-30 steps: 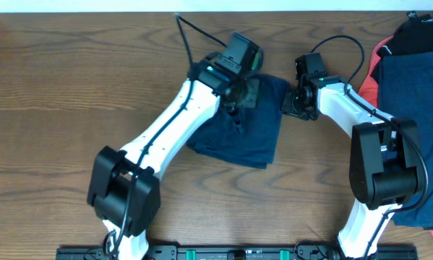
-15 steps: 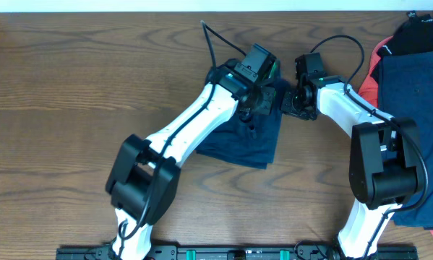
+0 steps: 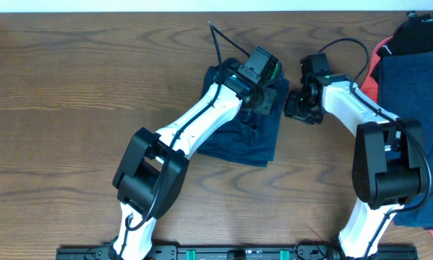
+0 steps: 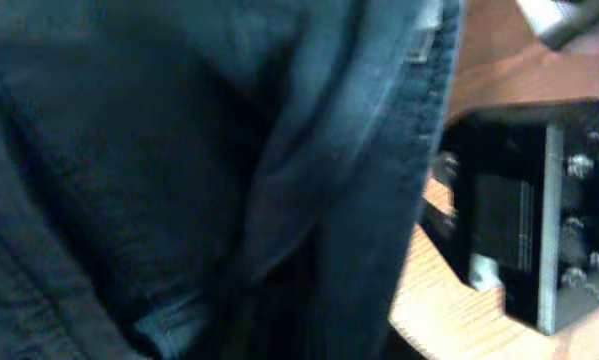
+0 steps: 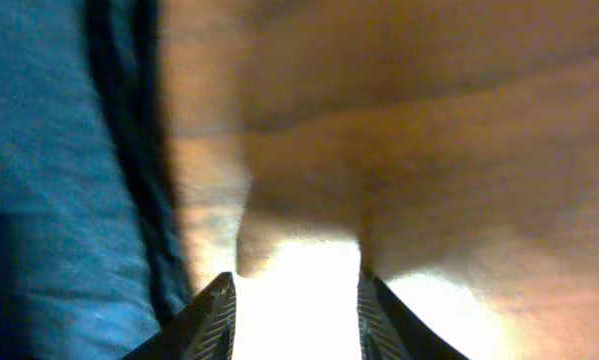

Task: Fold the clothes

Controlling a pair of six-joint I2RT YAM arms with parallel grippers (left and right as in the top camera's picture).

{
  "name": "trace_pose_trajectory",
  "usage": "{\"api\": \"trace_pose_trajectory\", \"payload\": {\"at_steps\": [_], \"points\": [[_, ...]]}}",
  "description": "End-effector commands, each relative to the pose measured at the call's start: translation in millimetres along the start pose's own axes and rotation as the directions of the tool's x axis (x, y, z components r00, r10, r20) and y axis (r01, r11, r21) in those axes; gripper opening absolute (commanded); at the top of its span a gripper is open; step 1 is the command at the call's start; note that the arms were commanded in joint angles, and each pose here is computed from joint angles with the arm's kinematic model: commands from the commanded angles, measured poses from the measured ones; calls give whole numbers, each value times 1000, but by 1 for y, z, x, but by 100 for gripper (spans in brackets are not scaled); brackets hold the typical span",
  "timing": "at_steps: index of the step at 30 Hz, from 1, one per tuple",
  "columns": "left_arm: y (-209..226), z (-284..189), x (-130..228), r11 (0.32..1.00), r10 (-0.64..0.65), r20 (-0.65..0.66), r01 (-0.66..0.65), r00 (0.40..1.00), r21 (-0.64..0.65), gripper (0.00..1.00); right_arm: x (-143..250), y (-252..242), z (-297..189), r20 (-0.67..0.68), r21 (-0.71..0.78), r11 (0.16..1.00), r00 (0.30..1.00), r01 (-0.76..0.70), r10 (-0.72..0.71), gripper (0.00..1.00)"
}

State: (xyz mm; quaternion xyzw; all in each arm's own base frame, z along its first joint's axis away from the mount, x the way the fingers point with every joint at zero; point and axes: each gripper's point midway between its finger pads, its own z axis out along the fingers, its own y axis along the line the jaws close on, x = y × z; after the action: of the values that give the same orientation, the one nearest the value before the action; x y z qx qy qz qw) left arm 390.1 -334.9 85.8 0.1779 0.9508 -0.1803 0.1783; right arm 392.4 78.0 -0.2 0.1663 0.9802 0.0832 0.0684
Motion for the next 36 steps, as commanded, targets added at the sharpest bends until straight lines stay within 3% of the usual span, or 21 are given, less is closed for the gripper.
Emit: {"api": "trace_pose_trajectory", "payload": {"at_steps": [1, 4, 11, 19, 24, 25, 30, 36], "points": [[4, 8, -1, 1000, 7, -2, -7, 1000, -20, 32, 3, -16, -9, 4, 28, 999, 1000, -28, 28, 42], [4, 9, -3, 1000, 18, 4, -18, 1000, -18, 46, -5, -13, -38, 63, -1, 1000, 998, -29, 29, 46], [14, 1, -9, 1000, 10, 16, -9, 1000, -26, 47, -8, -8, -91, 153, -42, 999, 988, 7, -1, 53], [29, -50, -26, 997, -57, 57, 54, 997, 46, 70, -6, 13, -103, 158, -151, 987, 987, 58, -34, 57], [44, -83, -33, 996, -90, 94, 87, 992, 34, 71, -12, 26, -106, 182, -211, 973, 982, 95, -56, 57], [48, -92, -34, 995, -98, 103, 96, 990, 32, 77, -13, 29, -107, 188, -223, 970, 980, 99, -57, 58], [67, -113, -35, 992, -129, 120, 129, 984, 12, 82, -19, 39, -111, 213, -269, 956, 975, 119, -62, 59], [110, -119, -30, 975, -214, 100, 218, 972, -32, 82, -24, 56, -114, 250, -310, 937, 964, 163, -85, 57]]}}
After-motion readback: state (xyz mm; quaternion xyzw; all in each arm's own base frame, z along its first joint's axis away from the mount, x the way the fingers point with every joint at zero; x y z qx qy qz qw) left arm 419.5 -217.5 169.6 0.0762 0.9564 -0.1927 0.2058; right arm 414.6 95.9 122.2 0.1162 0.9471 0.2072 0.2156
